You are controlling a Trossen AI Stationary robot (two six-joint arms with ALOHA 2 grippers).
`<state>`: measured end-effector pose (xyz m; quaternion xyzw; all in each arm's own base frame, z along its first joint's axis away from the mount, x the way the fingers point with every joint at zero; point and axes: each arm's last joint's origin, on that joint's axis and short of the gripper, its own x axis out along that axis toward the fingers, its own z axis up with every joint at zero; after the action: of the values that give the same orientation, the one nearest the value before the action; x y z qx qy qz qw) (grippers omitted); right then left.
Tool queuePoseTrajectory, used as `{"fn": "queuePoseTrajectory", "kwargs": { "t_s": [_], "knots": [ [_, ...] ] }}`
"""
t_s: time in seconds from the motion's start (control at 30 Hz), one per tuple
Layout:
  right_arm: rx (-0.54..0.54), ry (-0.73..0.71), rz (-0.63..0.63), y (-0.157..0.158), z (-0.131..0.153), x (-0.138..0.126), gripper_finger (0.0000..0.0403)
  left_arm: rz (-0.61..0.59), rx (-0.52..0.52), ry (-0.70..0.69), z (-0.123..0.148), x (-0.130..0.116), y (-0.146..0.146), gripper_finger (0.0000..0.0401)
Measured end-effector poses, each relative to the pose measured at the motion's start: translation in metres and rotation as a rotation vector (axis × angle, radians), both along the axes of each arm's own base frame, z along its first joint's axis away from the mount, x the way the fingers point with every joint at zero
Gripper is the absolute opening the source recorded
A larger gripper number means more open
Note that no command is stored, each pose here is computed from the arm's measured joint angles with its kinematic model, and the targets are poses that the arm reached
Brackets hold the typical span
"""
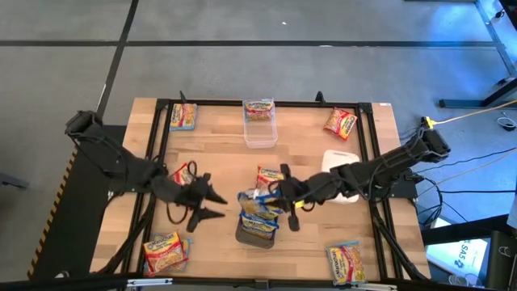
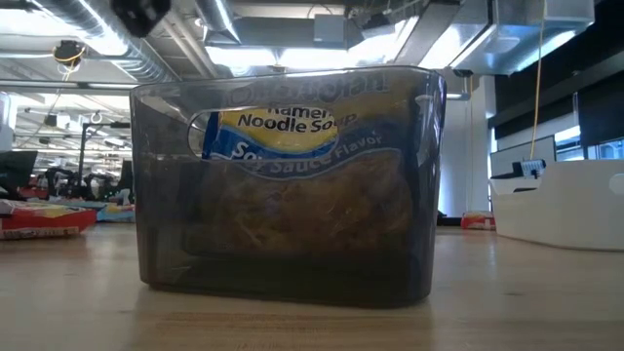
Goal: Sort Maruchan noodles
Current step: Put the blue noodle pack into the black bin
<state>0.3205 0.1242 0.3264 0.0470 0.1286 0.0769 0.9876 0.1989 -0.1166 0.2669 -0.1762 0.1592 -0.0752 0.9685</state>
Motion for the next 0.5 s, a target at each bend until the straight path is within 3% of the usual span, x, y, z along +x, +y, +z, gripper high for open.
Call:
{"fn": "queuePoseTrajectory", "kwargs": {
  "t_s": [0.5],
  "knots": [
    [0.022,0.129,0.091,0.069,0.004,0.03,0.0031,-0.121,0.021,0.111,-0.049,0.002,-0.066,0.0198]
  ]
}}
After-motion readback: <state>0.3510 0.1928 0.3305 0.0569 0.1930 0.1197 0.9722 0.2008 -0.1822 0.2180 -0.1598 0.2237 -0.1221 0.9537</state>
